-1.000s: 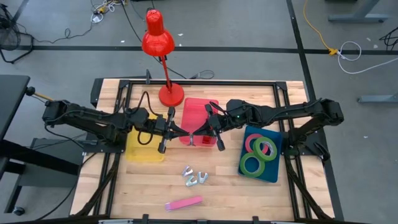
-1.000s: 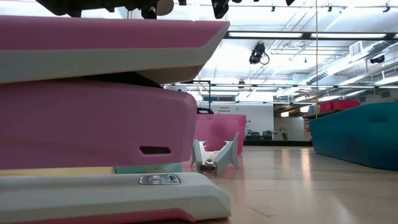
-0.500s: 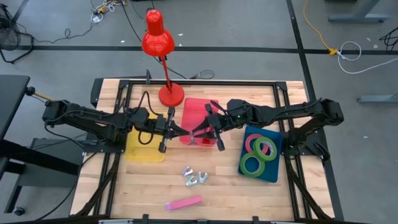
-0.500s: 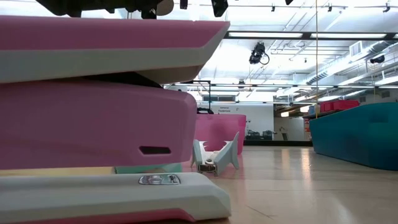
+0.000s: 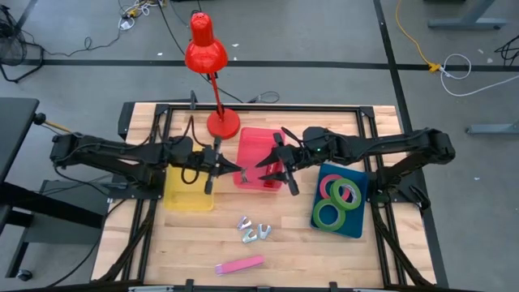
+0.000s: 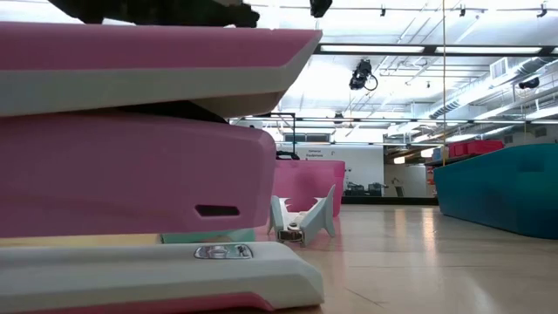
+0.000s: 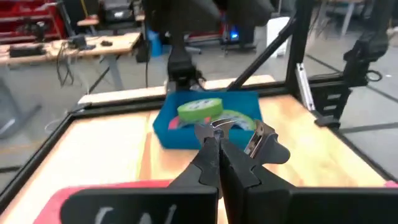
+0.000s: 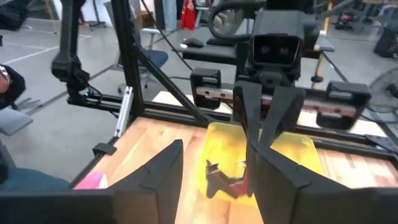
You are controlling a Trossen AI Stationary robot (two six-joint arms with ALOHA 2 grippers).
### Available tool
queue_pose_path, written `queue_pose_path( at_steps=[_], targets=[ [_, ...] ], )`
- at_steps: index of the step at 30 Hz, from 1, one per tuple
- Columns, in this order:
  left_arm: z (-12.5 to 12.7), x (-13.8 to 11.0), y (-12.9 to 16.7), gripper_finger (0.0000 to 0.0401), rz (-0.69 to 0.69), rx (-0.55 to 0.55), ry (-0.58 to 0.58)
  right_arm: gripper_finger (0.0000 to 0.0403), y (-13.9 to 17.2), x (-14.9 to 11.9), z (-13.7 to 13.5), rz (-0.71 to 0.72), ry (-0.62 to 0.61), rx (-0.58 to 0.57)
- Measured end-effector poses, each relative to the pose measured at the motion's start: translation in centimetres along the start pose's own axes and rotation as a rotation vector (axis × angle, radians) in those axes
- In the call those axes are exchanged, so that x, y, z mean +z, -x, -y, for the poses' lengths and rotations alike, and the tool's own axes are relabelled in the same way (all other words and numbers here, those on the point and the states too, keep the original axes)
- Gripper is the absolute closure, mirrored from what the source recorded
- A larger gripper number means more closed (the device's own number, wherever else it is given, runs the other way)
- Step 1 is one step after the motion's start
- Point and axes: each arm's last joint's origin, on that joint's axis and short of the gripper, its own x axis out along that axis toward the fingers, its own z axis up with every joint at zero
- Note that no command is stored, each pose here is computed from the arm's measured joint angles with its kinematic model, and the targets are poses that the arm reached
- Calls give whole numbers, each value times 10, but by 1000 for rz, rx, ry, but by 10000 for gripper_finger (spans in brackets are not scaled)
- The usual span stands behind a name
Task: Pick and place Stapler, Stapler remover, tape
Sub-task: Put the black staple remover into the yellow bin
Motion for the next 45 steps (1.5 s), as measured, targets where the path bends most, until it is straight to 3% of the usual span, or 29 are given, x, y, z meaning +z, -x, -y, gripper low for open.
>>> queue_pose_path(
  at_steps=[21,34,45],
  targets=[
    [-10,-11,50,401,-283,190,-10,257,2,-8,0,-86,-12,-36],
    [-25,-39,67,400,-602,451,59,257,2,-8,0,-89,-13,-36],
    [-34,-49,77,399,-726,549,70,257,1,-8,0,-89,-13,-36]
  ],
)
